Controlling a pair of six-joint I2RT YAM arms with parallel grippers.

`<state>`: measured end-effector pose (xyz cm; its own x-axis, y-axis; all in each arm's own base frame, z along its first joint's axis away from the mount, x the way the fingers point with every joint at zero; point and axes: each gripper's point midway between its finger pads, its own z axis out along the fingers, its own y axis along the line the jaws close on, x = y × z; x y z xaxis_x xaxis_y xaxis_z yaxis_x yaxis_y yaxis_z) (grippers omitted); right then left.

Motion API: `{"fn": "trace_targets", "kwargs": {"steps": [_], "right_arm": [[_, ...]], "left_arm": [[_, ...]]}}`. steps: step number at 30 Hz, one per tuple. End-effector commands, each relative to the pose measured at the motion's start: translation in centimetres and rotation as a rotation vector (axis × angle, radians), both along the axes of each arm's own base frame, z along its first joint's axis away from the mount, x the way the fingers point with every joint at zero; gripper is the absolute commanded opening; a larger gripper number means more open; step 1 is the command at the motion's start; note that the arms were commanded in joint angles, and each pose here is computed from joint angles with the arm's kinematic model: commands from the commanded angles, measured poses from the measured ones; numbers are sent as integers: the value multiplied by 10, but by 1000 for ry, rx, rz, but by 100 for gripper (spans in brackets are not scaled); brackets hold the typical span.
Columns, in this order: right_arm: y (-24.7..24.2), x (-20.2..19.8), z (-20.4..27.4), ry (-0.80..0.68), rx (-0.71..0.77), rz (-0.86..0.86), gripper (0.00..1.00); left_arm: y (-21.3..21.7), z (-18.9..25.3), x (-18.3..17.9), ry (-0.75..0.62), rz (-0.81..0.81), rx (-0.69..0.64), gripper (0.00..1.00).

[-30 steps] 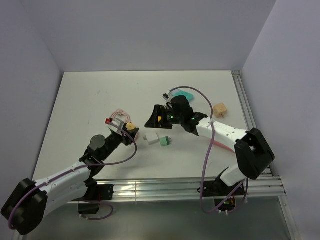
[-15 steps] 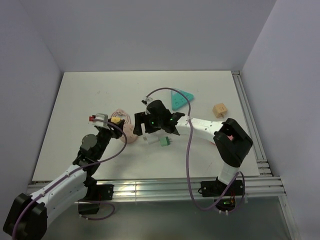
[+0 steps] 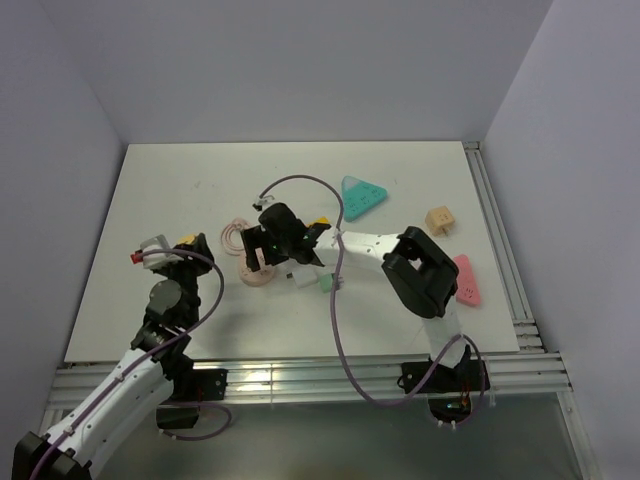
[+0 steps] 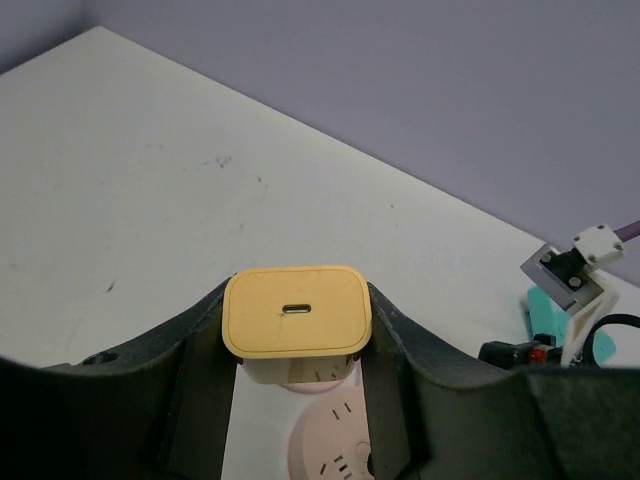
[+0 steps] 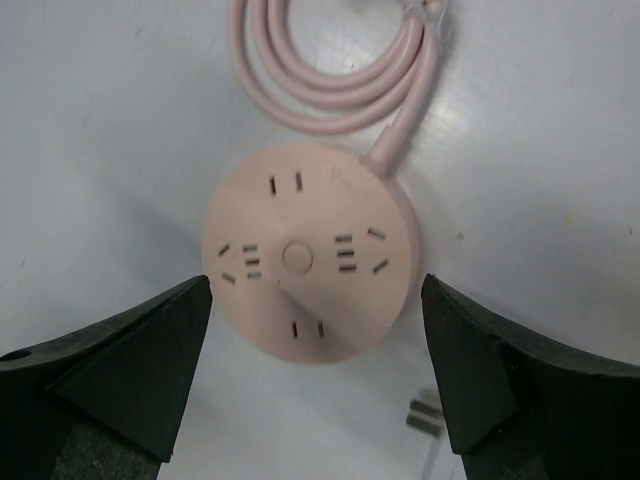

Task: Insert the plug
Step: Move the socket to the center of the board.

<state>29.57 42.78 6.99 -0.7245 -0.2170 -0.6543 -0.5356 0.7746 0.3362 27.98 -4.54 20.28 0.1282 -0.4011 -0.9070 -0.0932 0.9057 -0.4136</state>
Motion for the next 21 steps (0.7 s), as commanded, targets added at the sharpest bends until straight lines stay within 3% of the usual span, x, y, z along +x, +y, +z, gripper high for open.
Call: {"fn": "trace_targets", "kwargs": {"steps": [1, 12, 17, 21], "right_arm": [[14, 29, 21, -68, -7, -80, 92], [30, 62, -9, -45, -76, -209, 85], [28, 69, -27, -47, -144, -225, 73], [20, 67, -40, -40, -196, -218, 72]], "left_arm": [[26, -2, -7, -2, 145, -79, 0], [25, -7, -3, 34, 152, -72, 0], [22, -7, -2, 32, 138, -64, 0], [18, -4, -2, 18, 109, -60, 0]]}}
